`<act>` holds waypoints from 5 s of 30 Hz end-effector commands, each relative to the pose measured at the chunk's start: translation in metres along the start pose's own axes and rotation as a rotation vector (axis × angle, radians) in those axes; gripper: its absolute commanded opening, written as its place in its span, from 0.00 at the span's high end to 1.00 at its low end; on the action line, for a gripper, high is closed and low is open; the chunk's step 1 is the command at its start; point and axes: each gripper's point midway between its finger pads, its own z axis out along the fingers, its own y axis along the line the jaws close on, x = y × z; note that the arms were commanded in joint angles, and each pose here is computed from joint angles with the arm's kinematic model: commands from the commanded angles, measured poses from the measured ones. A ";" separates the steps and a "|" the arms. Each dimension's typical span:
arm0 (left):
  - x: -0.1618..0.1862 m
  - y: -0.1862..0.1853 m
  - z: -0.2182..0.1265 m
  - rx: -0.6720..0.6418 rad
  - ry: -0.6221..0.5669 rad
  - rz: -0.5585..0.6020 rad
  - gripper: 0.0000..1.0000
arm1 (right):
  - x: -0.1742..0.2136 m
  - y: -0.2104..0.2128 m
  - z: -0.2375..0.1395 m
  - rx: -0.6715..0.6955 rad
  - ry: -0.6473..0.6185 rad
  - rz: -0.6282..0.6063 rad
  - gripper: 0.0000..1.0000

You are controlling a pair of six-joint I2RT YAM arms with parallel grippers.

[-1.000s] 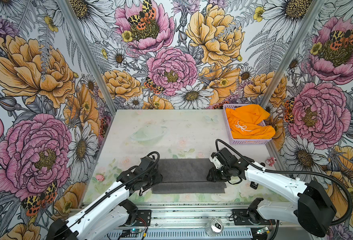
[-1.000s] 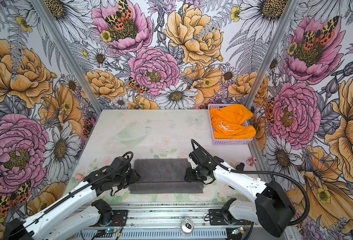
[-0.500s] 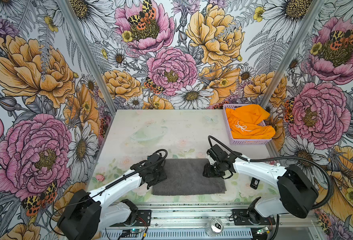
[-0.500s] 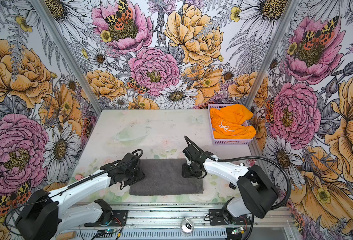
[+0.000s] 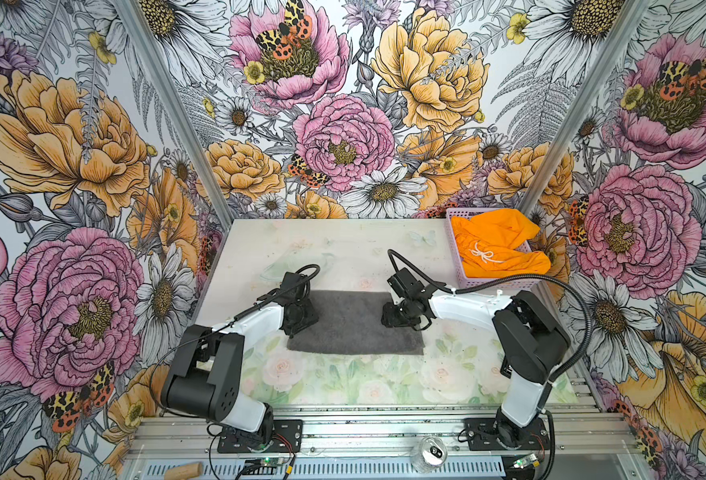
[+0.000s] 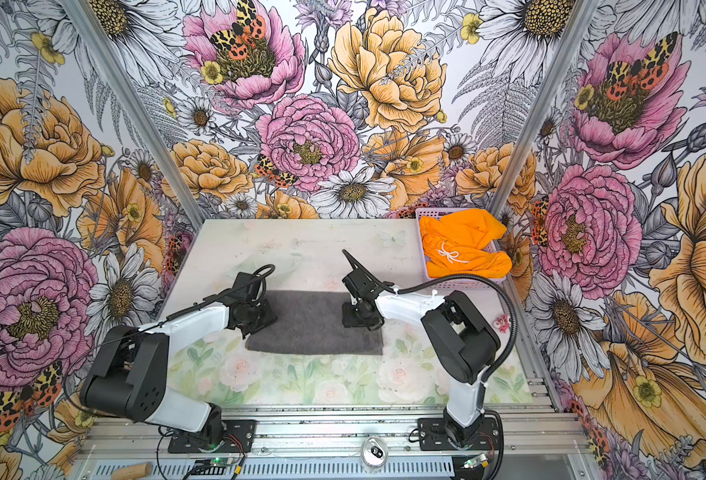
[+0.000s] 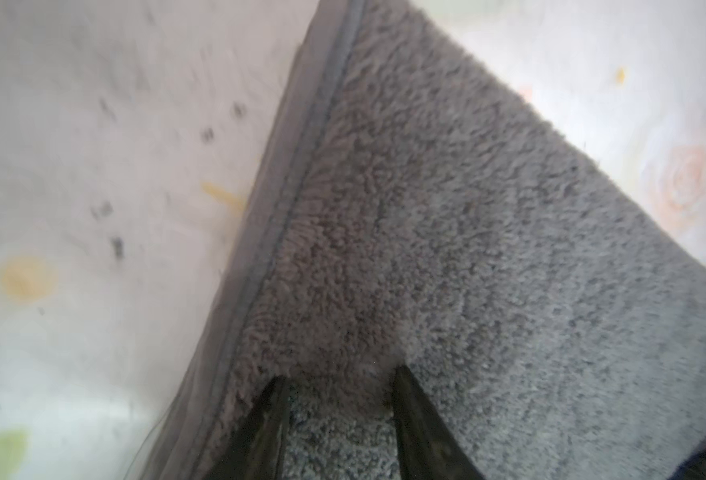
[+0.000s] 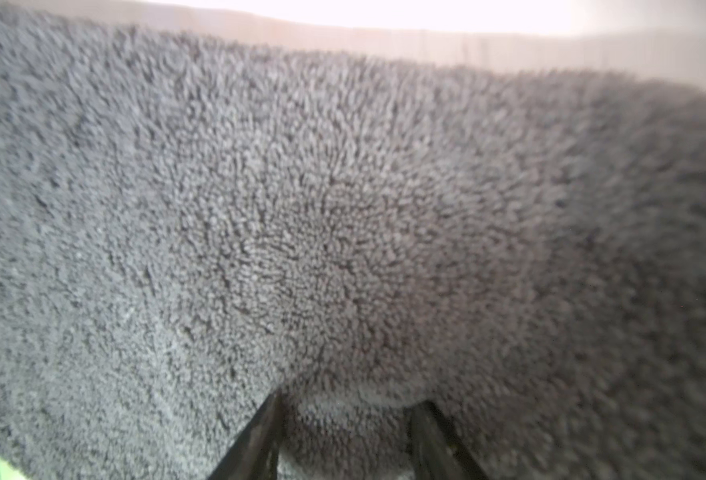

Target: Fold and stack the mixed laundry pile

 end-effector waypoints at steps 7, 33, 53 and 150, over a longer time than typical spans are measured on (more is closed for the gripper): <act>-0.067 -0.002 -0.002 -0.032 -0.097 0.063 0.53 | -0.068 0.029 0.021 -0.062 -0.102 -0.048 0.49; 0.012 -0.076 0.047 -0.093 0.055 0.343 0.01 | -0.040 -0.051 -0.113 0.020 -0.259 0.063 0.18; -0.167 0.043 0.069 -0.144 0.127 0.320 0.05 | -0.055 -0.044 -0.133 -0.005 -0.292 0.062 0.17; -0.127 -0.089 -0.178 0.299 -0.414 0.306 0.01 | -0.129 0.085 -0.490 -0.396 -0.898 -0.284 1.00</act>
